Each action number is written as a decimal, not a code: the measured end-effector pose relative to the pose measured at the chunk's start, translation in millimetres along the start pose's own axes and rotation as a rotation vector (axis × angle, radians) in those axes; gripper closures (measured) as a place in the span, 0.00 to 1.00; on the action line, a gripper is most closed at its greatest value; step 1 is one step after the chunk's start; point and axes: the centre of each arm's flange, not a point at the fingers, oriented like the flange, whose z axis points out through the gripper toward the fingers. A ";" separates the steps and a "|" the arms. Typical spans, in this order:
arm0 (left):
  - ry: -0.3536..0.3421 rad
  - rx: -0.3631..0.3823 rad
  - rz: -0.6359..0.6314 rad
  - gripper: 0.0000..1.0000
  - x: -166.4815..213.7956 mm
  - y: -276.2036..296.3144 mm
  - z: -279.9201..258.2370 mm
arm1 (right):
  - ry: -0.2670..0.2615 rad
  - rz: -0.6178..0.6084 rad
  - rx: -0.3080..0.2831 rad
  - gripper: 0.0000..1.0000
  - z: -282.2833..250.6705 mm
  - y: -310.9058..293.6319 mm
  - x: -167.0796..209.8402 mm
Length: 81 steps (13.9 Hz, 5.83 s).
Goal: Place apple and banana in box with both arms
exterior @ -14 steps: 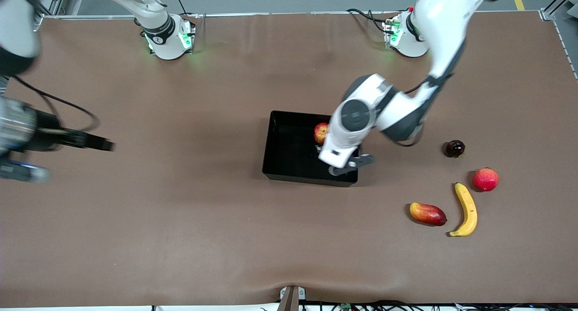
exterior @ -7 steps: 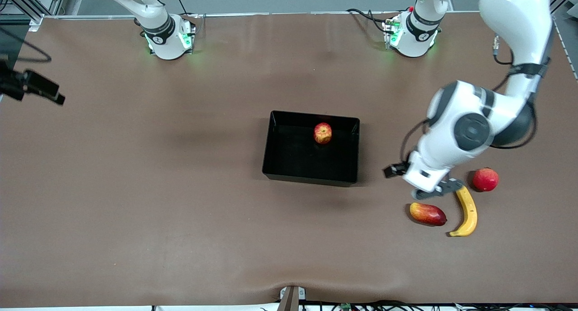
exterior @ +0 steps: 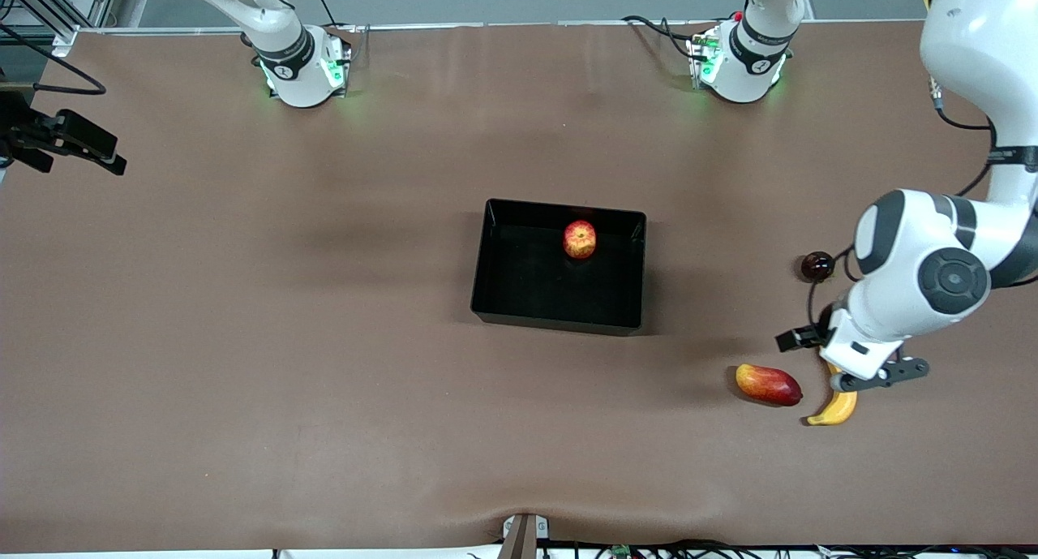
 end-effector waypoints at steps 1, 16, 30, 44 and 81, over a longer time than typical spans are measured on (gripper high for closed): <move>0.015 0.010 0.047 0.02 5.7 -14.2 14.2 | 0.000 -0.009 0.000 0.00 -0.1 1.9 0.0; 0.070 -0.076 0.269 0.56 34.8 -107.7 150.1 | -0.014 -0.004 -0.020 0.00 0.8 12.6 -1.6; -0.146 -0.107 0.064 0.66 -17.8 34.9 -69.8 | -0.018 -0.004 -0.020 0.00 1.2 13.2 -2.1; -0.083 -0.056 -0.216 0.66 -203.7 363.9 -47.1 | -0.023 -0.002 -0.020 0.00 1.5 14.2 -2.5; 0.132 -0.037 -0.096 0.00 -67.6 112.0 -225.7 | -0.023 -0.003 -0.020 0.00 1.4 13.9 -2.6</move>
